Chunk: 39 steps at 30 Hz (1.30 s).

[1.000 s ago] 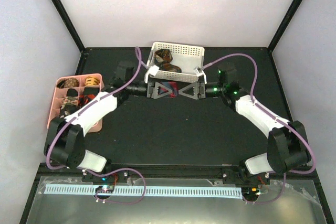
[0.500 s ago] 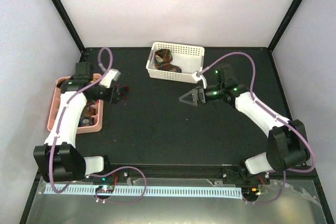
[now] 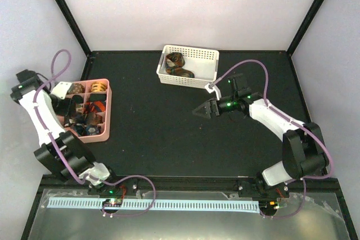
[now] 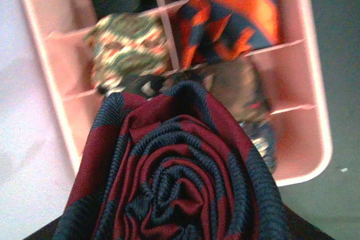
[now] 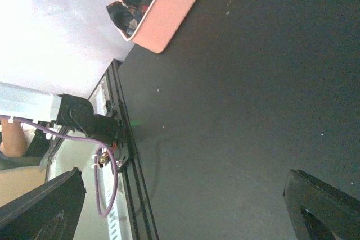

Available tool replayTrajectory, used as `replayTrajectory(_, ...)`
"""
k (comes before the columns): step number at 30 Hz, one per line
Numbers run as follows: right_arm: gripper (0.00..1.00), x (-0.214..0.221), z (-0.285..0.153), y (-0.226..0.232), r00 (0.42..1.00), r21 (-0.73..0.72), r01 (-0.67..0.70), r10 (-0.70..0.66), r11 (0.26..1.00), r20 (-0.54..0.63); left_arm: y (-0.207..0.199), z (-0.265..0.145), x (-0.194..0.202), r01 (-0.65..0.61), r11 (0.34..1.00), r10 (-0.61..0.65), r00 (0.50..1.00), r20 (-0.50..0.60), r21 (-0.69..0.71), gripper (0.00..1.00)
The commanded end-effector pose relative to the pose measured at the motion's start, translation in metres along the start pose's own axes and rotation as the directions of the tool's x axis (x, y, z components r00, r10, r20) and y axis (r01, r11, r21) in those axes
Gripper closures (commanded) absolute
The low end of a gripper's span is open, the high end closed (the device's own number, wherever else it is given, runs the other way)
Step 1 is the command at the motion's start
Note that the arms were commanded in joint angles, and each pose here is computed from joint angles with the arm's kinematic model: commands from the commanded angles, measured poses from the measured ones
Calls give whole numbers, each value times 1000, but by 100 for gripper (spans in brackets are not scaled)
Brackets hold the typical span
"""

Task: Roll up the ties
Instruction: Place the tie in the storage box.

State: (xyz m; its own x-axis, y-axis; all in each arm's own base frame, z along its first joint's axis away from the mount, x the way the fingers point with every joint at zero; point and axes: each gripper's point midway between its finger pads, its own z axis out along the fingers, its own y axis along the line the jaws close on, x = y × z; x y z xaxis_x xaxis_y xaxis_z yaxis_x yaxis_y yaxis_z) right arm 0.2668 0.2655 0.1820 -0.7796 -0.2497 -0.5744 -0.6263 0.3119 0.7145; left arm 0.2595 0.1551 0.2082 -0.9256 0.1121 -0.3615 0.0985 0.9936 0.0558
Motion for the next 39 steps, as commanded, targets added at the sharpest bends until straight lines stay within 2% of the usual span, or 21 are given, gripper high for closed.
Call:
replayTrajectory(1,0,6,3,-11,1000,22,-1,1,1000,-1,35,-6,40,-30,997,19,988,-152,-69,79)
replayTrajectory(9,0,5,3,-13,1000,31,-10,10,999,0,52,19,74,26,999,-33,972,-233,-34,80)
replayTrajectory(18,0,5,1,-13,1000,50,3,-3,999,-1,60,48,78,76,997,-70,959,-273,11,82)
replayTrajectory(28,0,7,1,-14,1000,55,-2,2,998,-8,52,71,100,92,995,-73,937,-341,39,83)
replayTrajectory(39,1,8,1,-16,1000,64,-6,6,998,-10,56,99,101,108,993,-83,932,-354,51,83)
